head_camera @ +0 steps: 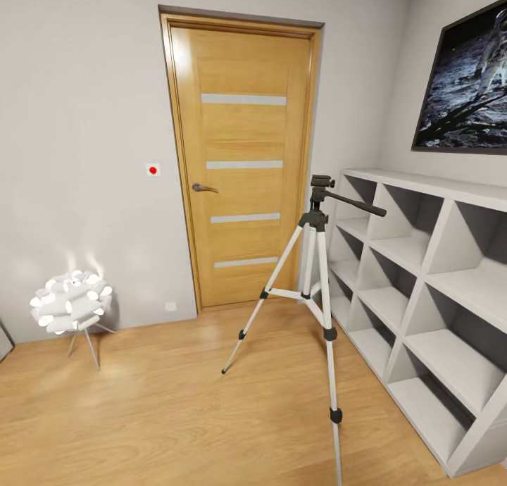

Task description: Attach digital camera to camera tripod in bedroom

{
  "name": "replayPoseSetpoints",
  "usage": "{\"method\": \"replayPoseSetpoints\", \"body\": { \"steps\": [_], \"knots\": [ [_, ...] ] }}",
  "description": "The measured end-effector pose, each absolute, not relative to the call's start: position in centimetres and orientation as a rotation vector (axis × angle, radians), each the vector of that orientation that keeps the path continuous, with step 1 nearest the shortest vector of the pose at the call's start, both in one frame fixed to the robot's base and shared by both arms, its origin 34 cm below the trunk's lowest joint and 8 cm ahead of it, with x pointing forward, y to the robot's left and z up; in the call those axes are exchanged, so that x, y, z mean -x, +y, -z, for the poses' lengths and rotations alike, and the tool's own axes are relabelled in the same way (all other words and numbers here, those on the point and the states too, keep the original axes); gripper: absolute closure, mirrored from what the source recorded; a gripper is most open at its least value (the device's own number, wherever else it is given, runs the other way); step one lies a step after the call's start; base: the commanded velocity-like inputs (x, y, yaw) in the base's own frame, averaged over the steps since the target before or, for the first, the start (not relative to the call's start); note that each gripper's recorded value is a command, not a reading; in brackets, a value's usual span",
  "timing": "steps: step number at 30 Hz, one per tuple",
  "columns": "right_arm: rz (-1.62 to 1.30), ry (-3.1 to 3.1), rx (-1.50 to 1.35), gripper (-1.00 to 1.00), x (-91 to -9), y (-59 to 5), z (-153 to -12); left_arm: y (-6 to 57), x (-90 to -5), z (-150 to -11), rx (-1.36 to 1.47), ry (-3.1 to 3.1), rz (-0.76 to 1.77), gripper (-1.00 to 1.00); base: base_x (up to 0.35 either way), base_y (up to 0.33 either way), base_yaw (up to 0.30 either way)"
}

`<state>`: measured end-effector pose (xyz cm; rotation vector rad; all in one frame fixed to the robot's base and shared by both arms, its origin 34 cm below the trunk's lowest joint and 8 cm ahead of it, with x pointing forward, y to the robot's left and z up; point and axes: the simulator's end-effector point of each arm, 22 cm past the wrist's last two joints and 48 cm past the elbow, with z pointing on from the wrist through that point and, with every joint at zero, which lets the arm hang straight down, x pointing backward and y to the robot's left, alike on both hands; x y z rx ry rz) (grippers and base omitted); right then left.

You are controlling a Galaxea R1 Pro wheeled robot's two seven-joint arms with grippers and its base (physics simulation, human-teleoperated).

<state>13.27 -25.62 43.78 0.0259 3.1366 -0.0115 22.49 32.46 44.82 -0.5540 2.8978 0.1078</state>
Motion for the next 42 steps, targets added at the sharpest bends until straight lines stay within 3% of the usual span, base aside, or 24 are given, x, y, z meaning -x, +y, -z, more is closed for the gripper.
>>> {"method": "replayPoseSetpoints", "body": {
  "steps": [42],
  "knots": [
    [0.014, 3.134, -0.050, -1.00, -13.32, -25.65, -43.78, 32.88, -22.23, -44.84, 0.561, 2.901, -0.154, -1.00, 0.000, 0.000, -0.019]
  ]
}}
